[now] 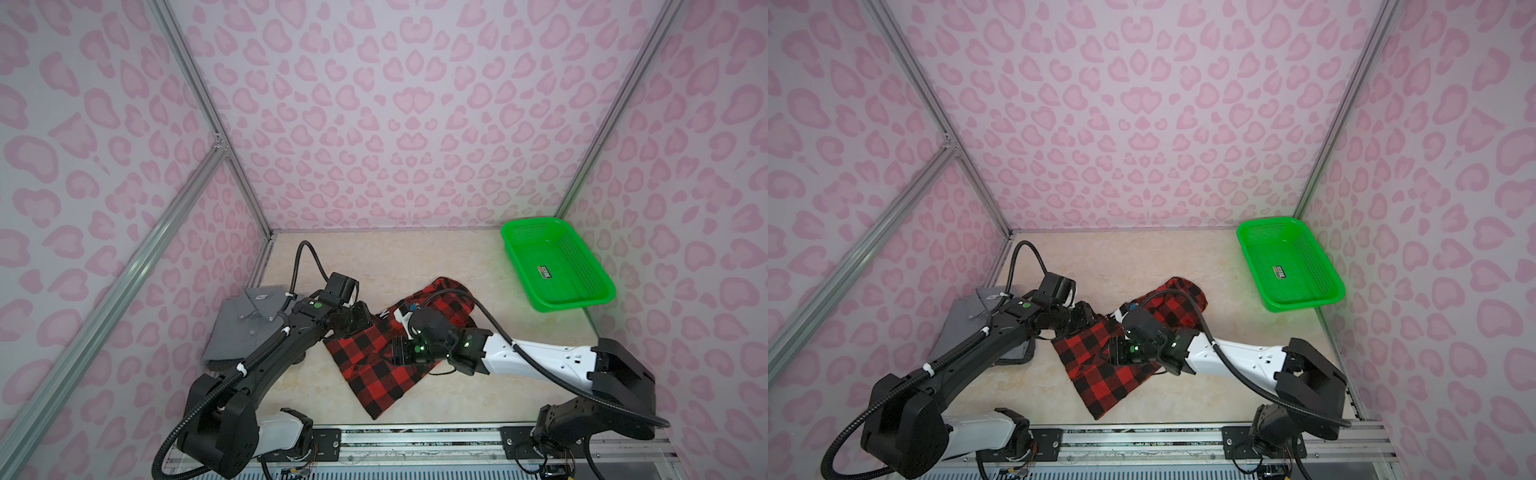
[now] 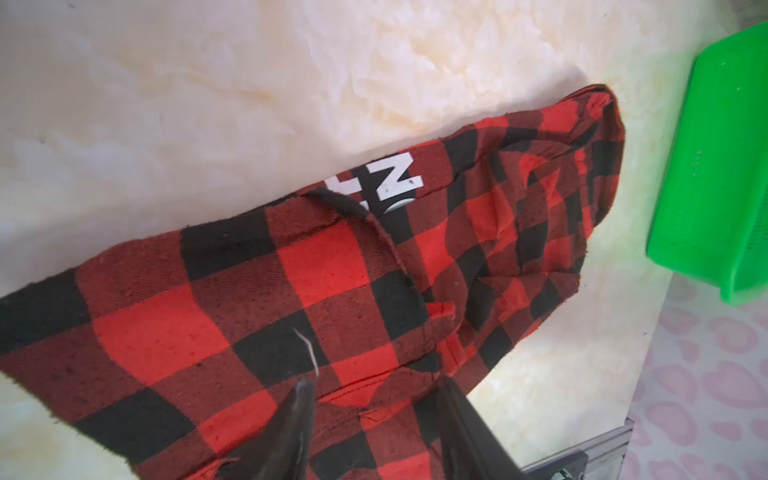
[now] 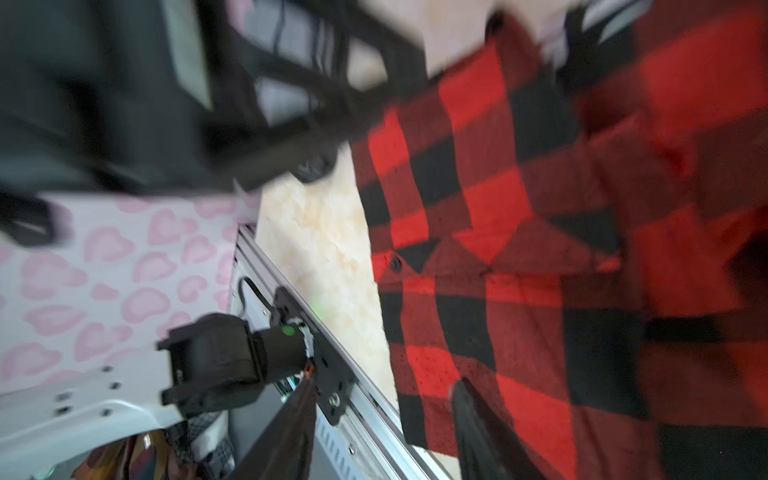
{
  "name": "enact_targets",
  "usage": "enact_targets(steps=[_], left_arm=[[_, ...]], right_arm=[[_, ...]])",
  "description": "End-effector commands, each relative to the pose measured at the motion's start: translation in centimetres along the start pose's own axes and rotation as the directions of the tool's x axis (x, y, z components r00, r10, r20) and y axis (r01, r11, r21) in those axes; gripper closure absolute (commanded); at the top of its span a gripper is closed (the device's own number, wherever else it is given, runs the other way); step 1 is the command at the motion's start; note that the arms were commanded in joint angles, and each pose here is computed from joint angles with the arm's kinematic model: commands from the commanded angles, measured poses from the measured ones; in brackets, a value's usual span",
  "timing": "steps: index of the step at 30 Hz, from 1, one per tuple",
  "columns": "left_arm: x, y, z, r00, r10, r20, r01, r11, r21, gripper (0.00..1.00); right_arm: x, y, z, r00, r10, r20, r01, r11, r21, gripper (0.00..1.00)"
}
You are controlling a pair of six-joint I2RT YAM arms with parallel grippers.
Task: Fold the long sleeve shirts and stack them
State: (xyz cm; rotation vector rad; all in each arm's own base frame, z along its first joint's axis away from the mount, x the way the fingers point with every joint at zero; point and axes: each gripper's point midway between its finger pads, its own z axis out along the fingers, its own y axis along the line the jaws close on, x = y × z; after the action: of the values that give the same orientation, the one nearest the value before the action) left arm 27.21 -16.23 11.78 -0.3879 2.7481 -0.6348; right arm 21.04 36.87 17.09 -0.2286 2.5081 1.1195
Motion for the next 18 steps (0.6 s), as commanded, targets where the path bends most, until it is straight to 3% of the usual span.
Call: enact_targets(steps=[1, 5, 8, 13, 18], left_arm=[[0.6, 0.6, 0.3, 0.999, 0.035, -0.022, -0.035, 0.999, -0.012, 0.49], [0.9, 0.5, 1.2, 0.998, 0.039, -0.052, -0.039, 0.999, -0.006, 0.49], [0.9, 0.3, 1.8, 0.997, 0.039, -0.070, -0.039, 0.999, 0.000, 0.49], [0.7, -0.3, 2.5, 0.995, 0.050, -0.085, -0.050, 0.999, 0.001, 0.50], [0.9, -0.2, 3.2, 0.994, 0.053, -0.098, -0.054, 0.999, -0.007, 0.50]], right_arm=[[-2.3, -7.4, -3.5, 0.999, -0.033, 0.022, 0.026, 0.959, 0.281, 0.45], [-8.2, -12.3, -6.3, 0.987, -0.001, 0.161, -0.052, 0.944, 0.327, 0.44], [-11.9, -15.0, -6.1, 0.977, 0.018, 0.212, -0.093, 0.932, 0.350, 0.44], [-15.6, -17.3, -2.2, 0.979, 0.081, 0.190, -0.137, 0.943, 0.303, 0.44], [-17.4, -21.2, 1.4, 0.971, 0.155, 0.183, -0.209, 0.921, 0.329, 0.44]])
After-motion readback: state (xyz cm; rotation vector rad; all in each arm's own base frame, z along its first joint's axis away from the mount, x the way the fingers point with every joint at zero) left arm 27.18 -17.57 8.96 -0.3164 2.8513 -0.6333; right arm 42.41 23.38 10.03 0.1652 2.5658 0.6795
